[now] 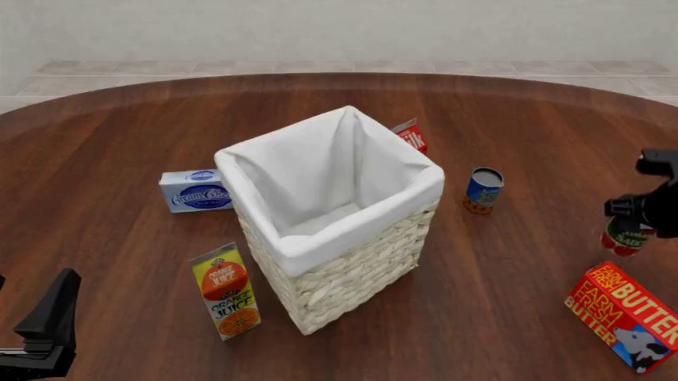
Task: Pick up the alphabet soup and the tomato sauce, and put them in the basket.
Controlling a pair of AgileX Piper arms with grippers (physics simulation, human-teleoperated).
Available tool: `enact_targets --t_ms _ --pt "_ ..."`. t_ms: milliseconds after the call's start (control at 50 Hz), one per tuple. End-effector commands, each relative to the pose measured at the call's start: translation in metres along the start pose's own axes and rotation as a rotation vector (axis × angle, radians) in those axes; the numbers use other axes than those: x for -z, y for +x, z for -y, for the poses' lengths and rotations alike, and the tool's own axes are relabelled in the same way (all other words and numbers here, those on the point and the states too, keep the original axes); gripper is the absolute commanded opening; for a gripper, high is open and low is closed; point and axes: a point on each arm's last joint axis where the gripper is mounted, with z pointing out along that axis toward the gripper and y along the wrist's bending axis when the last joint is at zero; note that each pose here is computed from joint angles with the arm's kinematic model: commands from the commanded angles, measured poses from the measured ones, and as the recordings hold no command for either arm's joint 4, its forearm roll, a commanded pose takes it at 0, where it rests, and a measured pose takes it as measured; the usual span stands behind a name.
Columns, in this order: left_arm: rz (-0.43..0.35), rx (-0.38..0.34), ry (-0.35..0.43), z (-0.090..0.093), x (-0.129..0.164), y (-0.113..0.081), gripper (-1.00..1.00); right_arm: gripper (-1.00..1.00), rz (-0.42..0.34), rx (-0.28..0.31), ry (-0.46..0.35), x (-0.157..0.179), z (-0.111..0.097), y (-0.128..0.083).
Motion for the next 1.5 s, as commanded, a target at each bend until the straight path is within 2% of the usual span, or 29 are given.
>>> enact_targets --t_ms 20,360,480,580,620,680,820,1220,1500 --pt "0.000 0.000 0.000 0.000 0.000 0.000 1.00 -1.00 0.033 -0.009 0.000 0.018 -0.003 -0.008" --pt "0.000 0.000 0.000 0.000 0.000 0.000 1.00 -1.00 0.098 0.011 -0.002 0.054 -0.008 -0.022" --pt "0.000 0.000 0.000 0.000 0.000 0.000 1.00 -1.00 0.115 0.018 -0.010 0.064 -0.014 -0.025" --pt "0.000 0.000 0.000 0.000 0.000 0.000 1.00 -1.00 0.133 0.046 -0.020 0.075 -0.021 -0.026" --pt "0.000 0.000 0.000 0.000 0.000 0.000 1.00 -1.00 0.153 0.060 -0.030 0.084 -0.028 -0.029" --pt "0.000 0.000 0.000 0.000 0.000 0.000 1.00 -1.00 0.182 0.051 -0.039 0.099 -0.032 -0.038" --pt "0.000 0.000 0.000 0.000 0.000 0.000 1.00 -1.00 0.207 0.073 -0.046 0.112 -0.037 -0.047" --pt "0.000 0.000 0.000 0.000 0.000 0.000 1.00 -1.00 0.265 0.110 -0.084 0.143 -0.056 -0.053" --pt "0.000 0.000 0.000 0.000 0.000 0.000 1.00 -1.00 0.314 0.171 -0.129 0.174 -0.077 -0.052"
